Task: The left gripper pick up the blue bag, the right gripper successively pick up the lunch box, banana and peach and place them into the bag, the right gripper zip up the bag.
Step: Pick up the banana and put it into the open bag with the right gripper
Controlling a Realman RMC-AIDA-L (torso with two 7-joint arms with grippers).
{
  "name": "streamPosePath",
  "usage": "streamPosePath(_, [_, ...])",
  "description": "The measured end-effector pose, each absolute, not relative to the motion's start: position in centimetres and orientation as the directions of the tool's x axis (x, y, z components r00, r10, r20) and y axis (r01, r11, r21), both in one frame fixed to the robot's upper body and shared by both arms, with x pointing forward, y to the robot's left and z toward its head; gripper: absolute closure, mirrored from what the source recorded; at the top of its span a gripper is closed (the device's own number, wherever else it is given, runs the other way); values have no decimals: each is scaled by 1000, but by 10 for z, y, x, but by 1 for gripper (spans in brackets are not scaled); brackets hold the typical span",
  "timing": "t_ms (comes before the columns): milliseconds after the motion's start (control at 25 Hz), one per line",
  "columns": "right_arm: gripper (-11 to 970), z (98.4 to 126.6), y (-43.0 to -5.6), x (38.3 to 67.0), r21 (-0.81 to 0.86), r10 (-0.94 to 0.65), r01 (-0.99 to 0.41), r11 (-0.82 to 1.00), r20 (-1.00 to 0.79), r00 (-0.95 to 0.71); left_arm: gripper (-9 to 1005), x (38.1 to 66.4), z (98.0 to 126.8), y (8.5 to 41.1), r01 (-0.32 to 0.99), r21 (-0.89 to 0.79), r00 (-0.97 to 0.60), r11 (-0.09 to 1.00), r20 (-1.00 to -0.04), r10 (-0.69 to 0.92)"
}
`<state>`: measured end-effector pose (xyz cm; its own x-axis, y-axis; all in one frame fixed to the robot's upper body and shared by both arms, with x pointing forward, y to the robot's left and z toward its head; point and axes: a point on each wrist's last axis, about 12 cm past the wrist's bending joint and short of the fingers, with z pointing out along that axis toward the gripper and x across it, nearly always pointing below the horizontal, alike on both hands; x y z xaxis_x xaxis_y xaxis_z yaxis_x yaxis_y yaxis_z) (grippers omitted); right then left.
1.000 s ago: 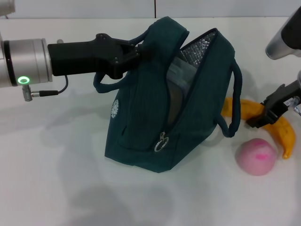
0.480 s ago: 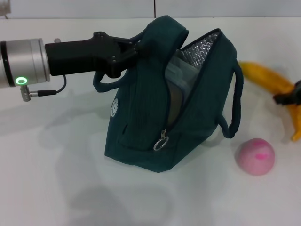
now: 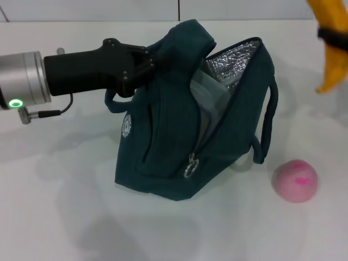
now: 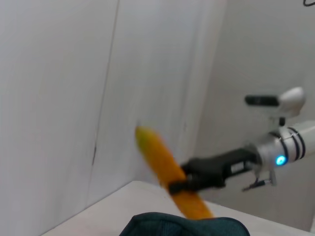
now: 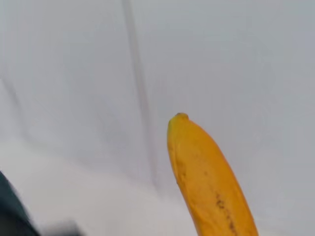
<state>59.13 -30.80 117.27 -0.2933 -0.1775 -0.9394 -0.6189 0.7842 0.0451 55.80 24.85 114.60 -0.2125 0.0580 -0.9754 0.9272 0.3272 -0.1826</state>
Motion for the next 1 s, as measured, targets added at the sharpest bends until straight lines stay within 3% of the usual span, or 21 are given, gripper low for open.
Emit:
streamPosePath(240, [519, 1179, -283, 571, 34, 65, -820, 571, -998, 4, 960, 557, 1145, 249, 927, -184, -213, 326, -975, 56])
streamPosePath(440, [516, 1168, -256, 577, 75, 198, -895, 439, -980, 15, 960, 558, 1146, 247, 928, -183, -211, 324, -976, 55])
streamPosePath(720, [512, 1151, -205, 587, 19, 188, -939, 343, -981, 49, 960, 561, 1144, 243, 927, -199, -225, 317, -973, 48])
streamPosePath(1000, [509, 1137, -177, 580, -19, 142, -962, 274, -988, 60, 960, 566, 1145, 239, 928, -193, -220, 319, -974, 49])
